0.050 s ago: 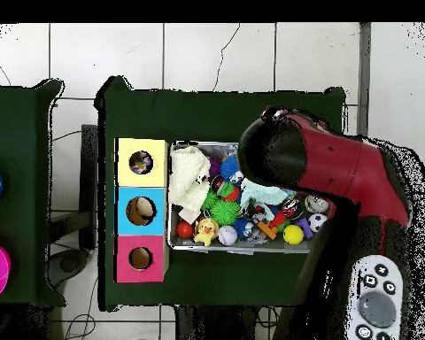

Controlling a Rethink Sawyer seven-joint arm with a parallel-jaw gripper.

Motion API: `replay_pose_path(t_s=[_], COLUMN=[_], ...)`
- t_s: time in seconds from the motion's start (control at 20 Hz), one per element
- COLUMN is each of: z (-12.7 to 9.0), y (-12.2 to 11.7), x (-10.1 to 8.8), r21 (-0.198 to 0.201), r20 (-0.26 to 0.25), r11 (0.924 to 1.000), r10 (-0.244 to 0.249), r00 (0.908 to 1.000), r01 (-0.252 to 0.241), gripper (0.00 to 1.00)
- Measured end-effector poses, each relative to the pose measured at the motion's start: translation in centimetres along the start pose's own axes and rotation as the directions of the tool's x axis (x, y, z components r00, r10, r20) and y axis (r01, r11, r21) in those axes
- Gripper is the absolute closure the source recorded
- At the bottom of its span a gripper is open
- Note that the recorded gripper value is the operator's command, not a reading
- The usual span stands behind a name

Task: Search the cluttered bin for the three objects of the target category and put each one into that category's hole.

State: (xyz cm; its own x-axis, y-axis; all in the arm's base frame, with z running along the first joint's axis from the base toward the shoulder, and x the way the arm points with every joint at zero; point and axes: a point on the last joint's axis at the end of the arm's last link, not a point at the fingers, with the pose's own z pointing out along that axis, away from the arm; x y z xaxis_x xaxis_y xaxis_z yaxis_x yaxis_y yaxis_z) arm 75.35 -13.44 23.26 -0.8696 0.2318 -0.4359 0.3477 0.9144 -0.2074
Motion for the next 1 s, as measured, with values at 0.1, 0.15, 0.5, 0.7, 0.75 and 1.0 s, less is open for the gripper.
replay_pose_path(t_s=[0.1,0.15,0.5,0.7,0.75,1.0], z=[0.4,0.6,1.4,1.6,1.7,3.0], y=[-0.3,-0.3,0.4,0.8,0.9,-0.5], x=[-0.1,-0.1,0.0,0.1,0.1,0.6], r21=[-0.016,-0.022,-0.067,-0.082,-0.087,-0.127], r20=[0.002,0.002,0.005,0.010,0.011,-0.005], r11=[0.9999,0.9997,0.9974,0.9955,0.9948,0.9909], r10=[0.000,-0.003,-0.026,-0.048,-0.052,-0.046], r00=[1.0000,1.0000,0.9997,0.9988,0.9986,0.9989], r01=[0.000,0.003,0.026,0.049,0.052,0.045], gripper=[0.00,0.00,0.00,0.00,0.00,0.00])
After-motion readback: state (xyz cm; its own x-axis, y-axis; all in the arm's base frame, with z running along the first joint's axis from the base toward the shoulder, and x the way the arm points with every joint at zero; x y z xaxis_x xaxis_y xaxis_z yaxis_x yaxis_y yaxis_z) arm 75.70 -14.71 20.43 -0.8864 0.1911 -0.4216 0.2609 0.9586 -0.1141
